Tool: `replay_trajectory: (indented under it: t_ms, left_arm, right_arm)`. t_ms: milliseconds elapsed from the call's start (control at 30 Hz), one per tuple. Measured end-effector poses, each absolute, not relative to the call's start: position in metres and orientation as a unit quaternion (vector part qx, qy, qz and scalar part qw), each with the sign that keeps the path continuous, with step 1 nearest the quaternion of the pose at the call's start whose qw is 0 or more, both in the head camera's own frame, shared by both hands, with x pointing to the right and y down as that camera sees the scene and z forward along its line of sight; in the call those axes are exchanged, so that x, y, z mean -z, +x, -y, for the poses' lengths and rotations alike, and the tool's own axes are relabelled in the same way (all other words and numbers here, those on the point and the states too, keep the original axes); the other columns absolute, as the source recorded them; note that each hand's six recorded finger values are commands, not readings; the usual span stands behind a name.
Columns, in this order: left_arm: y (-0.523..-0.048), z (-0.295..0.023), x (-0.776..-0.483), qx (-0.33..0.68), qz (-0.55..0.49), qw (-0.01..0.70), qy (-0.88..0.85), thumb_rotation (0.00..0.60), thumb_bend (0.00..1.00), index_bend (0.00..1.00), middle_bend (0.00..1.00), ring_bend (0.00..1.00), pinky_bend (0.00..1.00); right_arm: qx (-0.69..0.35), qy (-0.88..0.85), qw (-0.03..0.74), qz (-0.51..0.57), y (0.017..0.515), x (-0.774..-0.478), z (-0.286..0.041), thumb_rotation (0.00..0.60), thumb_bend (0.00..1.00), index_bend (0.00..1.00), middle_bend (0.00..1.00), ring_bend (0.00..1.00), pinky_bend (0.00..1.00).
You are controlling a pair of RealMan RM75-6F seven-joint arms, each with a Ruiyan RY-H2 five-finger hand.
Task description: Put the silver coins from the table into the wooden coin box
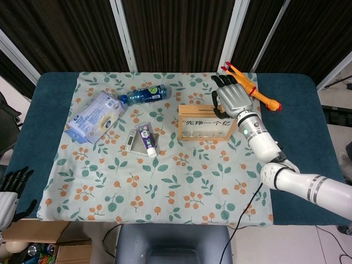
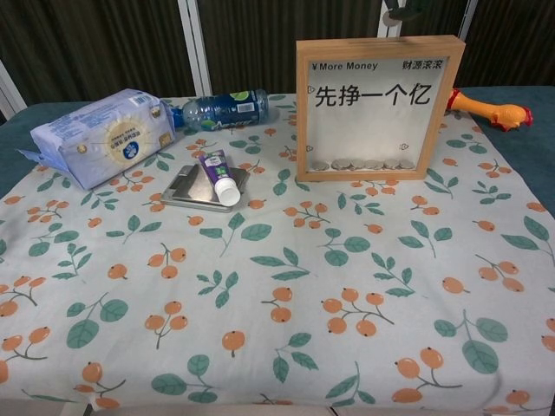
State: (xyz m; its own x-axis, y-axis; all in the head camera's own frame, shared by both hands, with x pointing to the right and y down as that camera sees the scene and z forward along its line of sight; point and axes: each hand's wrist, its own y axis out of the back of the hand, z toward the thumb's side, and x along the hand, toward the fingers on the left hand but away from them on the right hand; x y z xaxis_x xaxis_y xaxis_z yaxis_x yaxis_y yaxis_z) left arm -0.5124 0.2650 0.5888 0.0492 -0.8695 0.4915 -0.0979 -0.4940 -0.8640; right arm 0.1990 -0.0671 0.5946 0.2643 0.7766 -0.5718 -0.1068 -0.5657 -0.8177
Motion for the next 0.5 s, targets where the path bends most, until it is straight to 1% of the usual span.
replay_trajectory:
  t_ms: [300,500]
  left_arm:
    - [-0.513,-0.264,-0.590,0.580,-0.376,0.332,-0.642,0.600,0.36,0.00,0.00,0.00,0.00]
    - [-0.513,-0.264,-0.592,0.582,-0.374,0.331,-0.642,0.600,0.36,0.00,0.00,0.00,0.00]
  right_arm:
    - [-0.568,-0.688,0.389,0.231,0.201,-0.606,0.071,0.600,0.57,0.75,0.16,0.00,0.00]
    - [-0.566,-0.691,0.388,0.228,0.198,-0.609,0.070,0.600,0.57,0.75,0.16,0.00,0.00]
